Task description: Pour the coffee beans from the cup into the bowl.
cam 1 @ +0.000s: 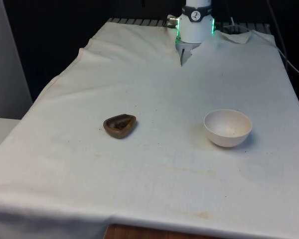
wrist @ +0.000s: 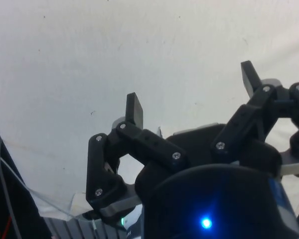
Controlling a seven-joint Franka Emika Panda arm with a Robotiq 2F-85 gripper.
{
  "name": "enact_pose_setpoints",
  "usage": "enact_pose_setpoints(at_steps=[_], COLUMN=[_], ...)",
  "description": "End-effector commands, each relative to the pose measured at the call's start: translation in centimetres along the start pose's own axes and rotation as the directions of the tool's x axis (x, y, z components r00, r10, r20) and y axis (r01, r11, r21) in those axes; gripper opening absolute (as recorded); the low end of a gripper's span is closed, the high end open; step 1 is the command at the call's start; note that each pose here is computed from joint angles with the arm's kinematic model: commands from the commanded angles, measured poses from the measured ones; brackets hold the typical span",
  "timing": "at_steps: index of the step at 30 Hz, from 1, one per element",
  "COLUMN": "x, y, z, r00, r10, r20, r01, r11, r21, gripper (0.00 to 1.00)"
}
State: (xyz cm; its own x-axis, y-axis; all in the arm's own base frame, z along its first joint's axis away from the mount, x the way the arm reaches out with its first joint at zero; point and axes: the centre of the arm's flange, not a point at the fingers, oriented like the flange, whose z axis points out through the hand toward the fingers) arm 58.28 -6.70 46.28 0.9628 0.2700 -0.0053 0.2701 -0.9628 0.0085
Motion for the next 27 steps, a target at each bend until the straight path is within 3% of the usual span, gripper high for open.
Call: enact_pose_setpoints(at_steps=[1, 7, 8, 16, 17, 22, 25, 27], x=[0.1, 0.4, 0.3, 2.3, 2.1, 3.2, 3.3, 3.6], y=[0.0, 0.2, 0.2, 0.7, 0.7, 1.0, 1.0, 1.1], z=[0.1, 0.7, 0.6, 2.8, 2.7, 4.2, 4.6, 5.2], r00=[0.9997, 0.9982, 0.9987, 0.9941, 0.9947, 0.9904, 0.9892, 0.9866], r10=[-0.018, -0.056, -0.049, -0.103, -0.098, -0.134, -0.143, -0.161], r20=[-0.015, -0.024, -0.015, -0.033, -0.033, -0.033, -0.032, -0.029], r01=[0.018, 0.055, 0.049, 0.102, 0.097, 0.133, 0.142, 0.159], r11=[0.9998, 0.9984, 0.9988, 0.9943, 0.9950, 0.9902, 0.9892, 0.9859], r21=[-0.004, -0.013, -0.008, -0.032, -0.024, -0.044, -0.037, -0.052], gripper=[1.00, 1.00, 1.00, 1.00, 1.00, 1.00, 1.00, 1.00])
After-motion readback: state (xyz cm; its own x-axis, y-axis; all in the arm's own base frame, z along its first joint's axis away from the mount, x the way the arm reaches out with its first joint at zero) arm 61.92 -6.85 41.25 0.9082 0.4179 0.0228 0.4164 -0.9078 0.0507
